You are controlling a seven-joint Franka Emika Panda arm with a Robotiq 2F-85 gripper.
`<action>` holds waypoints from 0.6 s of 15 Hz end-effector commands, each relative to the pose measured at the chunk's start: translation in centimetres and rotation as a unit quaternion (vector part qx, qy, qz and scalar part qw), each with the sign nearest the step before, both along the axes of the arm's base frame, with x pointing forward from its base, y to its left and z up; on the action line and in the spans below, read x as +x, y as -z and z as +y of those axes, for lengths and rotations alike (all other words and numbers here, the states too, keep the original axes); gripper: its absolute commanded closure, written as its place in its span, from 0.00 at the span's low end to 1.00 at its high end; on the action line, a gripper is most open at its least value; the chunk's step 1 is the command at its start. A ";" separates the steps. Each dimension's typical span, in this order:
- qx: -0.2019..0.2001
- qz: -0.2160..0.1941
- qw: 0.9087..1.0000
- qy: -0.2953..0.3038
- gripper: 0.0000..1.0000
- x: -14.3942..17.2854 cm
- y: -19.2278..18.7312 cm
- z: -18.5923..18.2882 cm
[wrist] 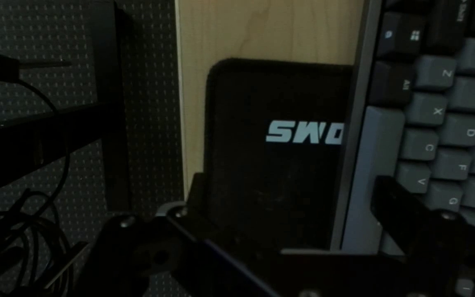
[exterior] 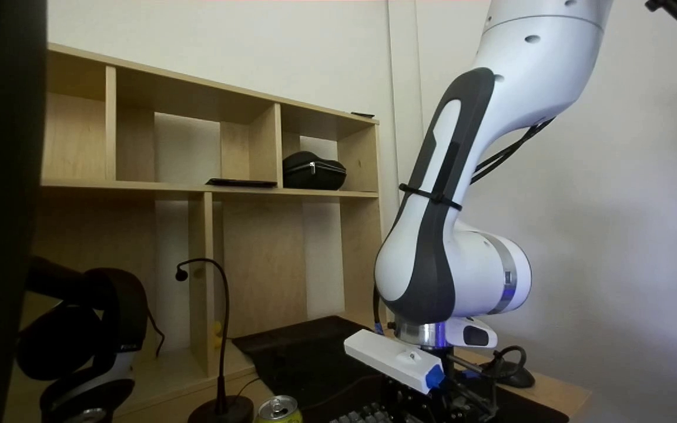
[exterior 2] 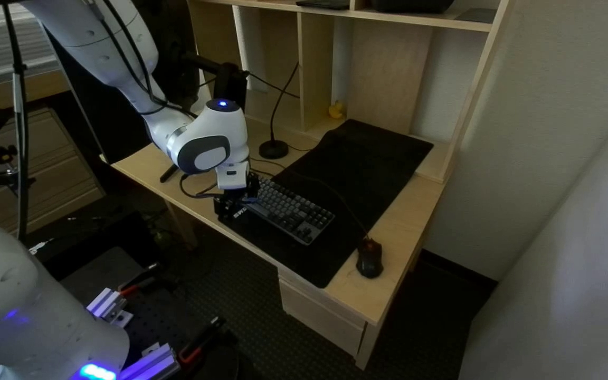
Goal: Press on the keyboard then slightly move the mouse to the right
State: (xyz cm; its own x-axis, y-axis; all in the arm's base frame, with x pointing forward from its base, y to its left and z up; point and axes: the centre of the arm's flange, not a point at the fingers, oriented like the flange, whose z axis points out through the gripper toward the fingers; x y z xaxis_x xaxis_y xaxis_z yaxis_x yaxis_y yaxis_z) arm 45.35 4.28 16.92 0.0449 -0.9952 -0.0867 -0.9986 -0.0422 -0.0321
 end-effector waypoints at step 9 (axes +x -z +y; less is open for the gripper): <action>0.018 -0.004 0.998 0.064 0.00 0.4 5.4 -1.7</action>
State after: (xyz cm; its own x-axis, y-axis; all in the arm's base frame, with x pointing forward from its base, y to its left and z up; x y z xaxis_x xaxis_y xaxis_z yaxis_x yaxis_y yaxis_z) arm 46.02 3.60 15.51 -0.0539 -0.9910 -0.1222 -0.9963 0.0616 -0.0600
